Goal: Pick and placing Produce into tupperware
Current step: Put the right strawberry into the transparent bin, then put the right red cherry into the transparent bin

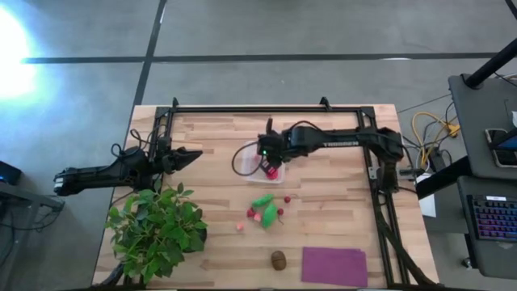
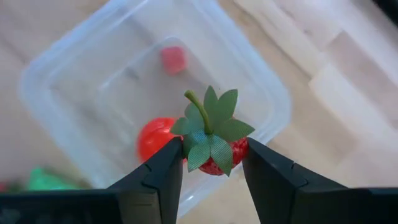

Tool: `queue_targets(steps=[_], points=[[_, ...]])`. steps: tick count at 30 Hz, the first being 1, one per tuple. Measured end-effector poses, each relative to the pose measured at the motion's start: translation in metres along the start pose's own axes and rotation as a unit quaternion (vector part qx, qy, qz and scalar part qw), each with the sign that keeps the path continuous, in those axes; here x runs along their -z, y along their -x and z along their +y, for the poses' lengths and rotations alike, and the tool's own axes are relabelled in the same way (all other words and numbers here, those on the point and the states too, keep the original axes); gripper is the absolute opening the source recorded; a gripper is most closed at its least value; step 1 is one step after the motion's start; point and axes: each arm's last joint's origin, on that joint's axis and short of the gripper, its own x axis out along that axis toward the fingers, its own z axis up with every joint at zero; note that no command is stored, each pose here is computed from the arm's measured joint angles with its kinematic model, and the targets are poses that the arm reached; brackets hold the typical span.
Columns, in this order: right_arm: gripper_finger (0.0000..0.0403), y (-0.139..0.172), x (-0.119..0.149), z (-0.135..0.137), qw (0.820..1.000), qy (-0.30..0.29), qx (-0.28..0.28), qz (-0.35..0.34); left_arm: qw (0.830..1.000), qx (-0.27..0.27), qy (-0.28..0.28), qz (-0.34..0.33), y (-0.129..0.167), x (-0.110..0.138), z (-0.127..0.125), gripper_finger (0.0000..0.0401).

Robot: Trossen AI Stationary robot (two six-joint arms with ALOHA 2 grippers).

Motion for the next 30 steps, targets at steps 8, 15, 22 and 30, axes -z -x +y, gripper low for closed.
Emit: queue_targets(steps=[8,15,22,30], points=[[0.0196,-0.006,-0.003,-0.001,0.999,0.032,0.001,-0.001,1.000,-0.001,0.000,0.000,0.000,0.000,0.000,0.0201],[0.0258,-0.004,-0.001,0.003,0.999,0.036,-0.002,-0.002,1.000,-0.001,0.000,0.001,0.000,0.000,0.000,0.0201],[0.0275,0.013,0.031,0.032,0.983,0.182,-0.021,0.019,1.000,-0.001,0.000,0.000,0.000,0.000,0.000,0.0201],[0.0249,0.029,0.090,0.078,0.918,0.392,-0.050,0.017,1.000,0.000,0.000,0.000,0.000,0.000,0.000,0.0201]])
